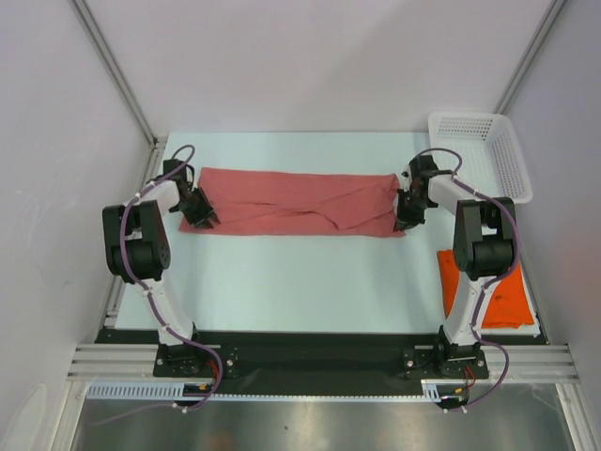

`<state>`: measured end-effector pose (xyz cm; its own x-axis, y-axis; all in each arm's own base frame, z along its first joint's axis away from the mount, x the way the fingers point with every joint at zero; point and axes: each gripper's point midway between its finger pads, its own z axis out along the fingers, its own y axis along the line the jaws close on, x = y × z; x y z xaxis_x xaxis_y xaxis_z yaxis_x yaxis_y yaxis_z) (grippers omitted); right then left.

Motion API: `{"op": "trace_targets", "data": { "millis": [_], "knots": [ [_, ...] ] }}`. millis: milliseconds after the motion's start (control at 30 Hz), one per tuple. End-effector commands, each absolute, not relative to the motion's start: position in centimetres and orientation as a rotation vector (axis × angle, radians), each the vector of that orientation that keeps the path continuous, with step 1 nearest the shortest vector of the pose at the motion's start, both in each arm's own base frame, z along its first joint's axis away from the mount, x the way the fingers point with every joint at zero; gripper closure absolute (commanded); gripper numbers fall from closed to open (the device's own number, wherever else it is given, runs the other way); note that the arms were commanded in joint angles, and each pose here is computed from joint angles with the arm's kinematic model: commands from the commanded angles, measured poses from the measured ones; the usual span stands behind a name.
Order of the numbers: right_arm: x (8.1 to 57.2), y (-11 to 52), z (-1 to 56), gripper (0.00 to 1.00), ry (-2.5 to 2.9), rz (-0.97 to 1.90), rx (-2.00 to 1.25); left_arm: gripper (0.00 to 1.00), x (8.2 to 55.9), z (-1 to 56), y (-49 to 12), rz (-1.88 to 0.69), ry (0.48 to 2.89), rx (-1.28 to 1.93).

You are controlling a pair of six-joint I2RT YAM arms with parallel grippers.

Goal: Fold and stack the t-shirts
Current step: Fold the tshirt

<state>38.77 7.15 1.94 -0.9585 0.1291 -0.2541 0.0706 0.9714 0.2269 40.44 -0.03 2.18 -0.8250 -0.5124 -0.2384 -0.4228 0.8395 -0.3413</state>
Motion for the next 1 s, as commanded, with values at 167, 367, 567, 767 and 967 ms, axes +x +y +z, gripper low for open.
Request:
{"op": "trace_targets", "data": {
  "millis": [167,367,567,767,967],
  "knots": [
    [39.8,5.1,8.0,0.54,2.778,0.03,0.11,0.61,41.1,8.9,0.6,-0.356,2.574,-0.593],
    [43.9,14.8,12.0,0.4,2.625,0.353,-0.087,0.6,42.8,8.5,-1.5,-0.495,2.548,-0.599],
    [42.6,27.6,11.2,0.46,2.567,0.905,-0.343,0.58,45.1,6.6,-1.7,-0.556,2.55,-0.571],
    [39.8,31.8,9.2,0.8,2.626,1.017,-0.444,0.59,44.7,3.9,-1.4,-0.612,2.59,-0.645],
    [38.5,30.0,4.7,0.9,2.716,0.943,-0.357,0.59,42.9,2.7,-0.5,-0.576,2.619,-0.646]
  ]
}}
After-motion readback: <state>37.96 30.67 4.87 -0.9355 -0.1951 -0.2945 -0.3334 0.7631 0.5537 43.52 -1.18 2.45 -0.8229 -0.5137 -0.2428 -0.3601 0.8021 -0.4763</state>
